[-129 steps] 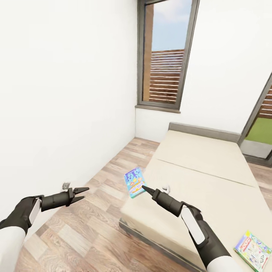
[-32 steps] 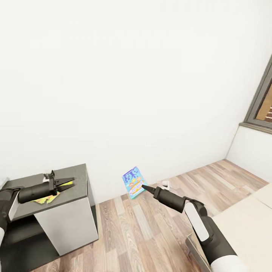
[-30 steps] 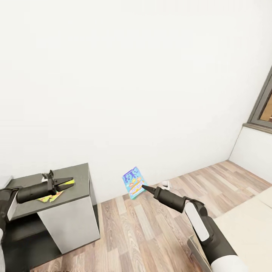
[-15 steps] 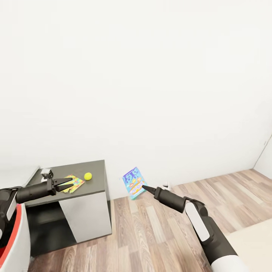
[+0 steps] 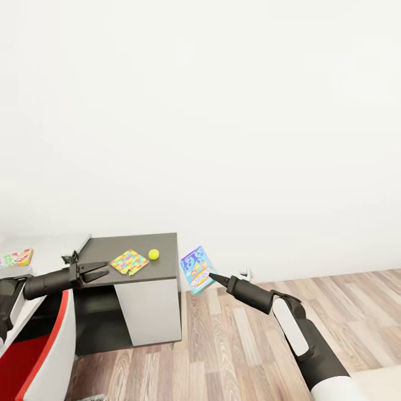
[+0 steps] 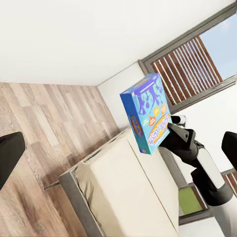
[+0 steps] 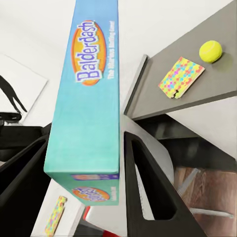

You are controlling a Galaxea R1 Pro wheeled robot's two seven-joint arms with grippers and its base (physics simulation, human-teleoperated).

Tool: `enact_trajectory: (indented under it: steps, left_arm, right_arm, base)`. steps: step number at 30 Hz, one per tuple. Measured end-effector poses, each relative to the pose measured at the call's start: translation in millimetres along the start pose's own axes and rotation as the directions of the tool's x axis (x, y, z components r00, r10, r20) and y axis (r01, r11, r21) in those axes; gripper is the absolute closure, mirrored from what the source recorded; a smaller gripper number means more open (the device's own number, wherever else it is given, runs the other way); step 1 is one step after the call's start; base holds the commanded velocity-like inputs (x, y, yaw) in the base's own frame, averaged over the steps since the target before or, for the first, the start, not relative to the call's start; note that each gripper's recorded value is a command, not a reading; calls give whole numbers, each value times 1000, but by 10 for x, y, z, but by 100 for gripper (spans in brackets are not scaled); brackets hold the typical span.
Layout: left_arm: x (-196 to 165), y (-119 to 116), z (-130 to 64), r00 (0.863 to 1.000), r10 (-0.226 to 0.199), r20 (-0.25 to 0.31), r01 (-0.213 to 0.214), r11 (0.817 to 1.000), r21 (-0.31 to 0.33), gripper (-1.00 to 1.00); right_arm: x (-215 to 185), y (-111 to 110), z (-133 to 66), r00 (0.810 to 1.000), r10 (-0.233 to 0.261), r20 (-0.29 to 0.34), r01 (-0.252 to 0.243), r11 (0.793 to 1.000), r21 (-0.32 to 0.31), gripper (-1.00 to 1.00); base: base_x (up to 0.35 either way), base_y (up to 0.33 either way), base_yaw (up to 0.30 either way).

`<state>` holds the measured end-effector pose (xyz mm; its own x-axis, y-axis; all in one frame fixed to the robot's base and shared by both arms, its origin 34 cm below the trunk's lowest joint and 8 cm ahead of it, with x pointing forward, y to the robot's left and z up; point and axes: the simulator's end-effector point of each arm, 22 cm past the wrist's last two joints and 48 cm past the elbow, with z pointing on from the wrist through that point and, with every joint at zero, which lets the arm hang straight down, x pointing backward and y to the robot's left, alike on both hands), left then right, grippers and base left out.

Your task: Put all the toys in the child's room - the three board games (two on the bed and one on the table), the two jigsaw puzzles on the table, and the tennis ball on the table - inside the toy box on the table in the child's room.

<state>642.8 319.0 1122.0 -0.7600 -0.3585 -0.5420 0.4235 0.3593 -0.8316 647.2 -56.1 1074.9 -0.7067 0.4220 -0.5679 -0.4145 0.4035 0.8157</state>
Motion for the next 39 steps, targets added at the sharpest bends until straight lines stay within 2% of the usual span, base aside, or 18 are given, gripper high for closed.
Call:
enact_trajectory:
  steps: [17, 31, 39]
  left_arm:
    - [5, 3, 0, 1000, 6, 1, -6, 1000, 0, -100]
    - [55, 36, -16, 1000, -3, -2, 3, 1000, -4, -100]
    - [55, 22, -19, 1000, 0, -1, 0, 1000, -3, -100]
  right_arm:
    - [2, 17, 8, 1000, -6, 0, 6, 1000, -4, 100]
    - [5, 27, 8, 1000, -5, 6, 5, 1000, -7, 100]
    - [7, 44, 10, 1000, -8, 6, 8, 1000, -8, 100]
  base:
    - [0, 0, 281]
    - [0, 0, 42]
    - [62, -16, 216]
